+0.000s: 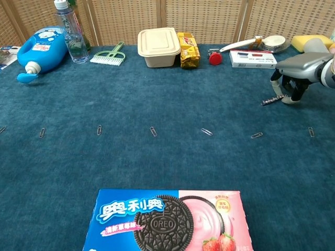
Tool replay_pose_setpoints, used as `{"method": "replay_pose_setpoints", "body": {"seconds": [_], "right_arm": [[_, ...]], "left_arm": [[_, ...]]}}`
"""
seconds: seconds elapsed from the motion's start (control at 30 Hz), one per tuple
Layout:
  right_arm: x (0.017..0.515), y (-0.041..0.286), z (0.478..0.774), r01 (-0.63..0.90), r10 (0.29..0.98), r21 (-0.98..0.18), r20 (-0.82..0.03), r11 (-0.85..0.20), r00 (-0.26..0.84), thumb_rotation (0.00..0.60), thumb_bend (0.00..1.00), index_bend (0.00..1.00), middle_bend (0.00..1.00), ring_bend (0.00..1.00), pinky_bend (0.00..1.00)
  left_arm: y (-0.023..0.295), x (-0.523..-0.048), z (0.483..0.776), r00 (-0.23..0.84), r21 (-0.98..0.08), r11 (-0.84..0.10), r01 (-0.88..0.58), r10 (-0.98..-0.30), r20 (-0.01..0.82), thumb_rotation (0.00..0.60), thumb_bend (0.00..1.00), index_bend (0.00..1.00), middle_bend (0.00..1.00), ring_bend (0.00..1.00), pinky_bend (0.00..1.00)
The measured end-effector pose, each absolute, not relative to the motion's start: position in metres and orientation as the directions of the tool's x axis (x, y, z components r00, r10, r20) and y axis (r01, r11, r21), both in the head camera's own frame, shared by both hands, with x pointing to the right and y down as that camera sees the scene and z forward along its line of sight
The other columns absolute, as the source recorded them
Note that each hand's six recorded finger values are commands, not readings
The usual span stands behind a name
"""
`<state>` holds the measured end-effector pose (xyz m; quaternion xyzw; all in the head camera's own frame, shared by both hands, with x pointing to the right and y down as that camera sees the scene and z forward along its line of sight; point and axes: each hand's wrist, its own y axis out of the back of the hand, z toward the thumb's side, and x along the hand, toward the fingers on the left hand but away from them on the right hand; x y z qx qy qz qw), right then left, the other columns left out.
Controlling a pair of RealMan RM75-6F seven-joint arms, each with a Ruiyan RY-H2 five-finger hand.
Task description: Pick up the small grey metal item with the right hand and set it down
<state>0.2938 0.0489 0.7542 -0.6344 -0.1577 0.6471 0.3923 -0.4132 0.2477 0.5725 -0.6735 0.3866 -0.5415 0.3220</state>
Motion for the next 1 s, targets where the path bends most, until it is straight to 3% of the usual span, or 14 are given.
{"method": "replay_pose_setpoints", "body": {"seconds": [0.47, 1.0], "right_arm": [[0.292, 0.047, 0.732, -0.241, 0.737, -0.743, -0.662, -0.624, 0.132, 0.600, 0.48, 0.66, 0.82, 0.79, 0.54], [0.280, 0.069, 0.666, -0.086, 0.783, -0.822, -0.563, -0.562, 0.263, 0.600, 0.49, 0.68, 0.83, 0.80, 0.56]], "left_arm": [[0.246, -0.412, 0.573, 0.120, -0.855, -0.490, -0.172, -0.872, 0.475, 0.600, 0.42, 0.01, 0.15, 0.04, 0.15], [0.242, -0.406, 0.567, 0.137, -0.864, -0.471, -0.178, -0.881, 0.453, 0.600, 0.42, 0.01, 0.15, 0.04, 0.15]]}}
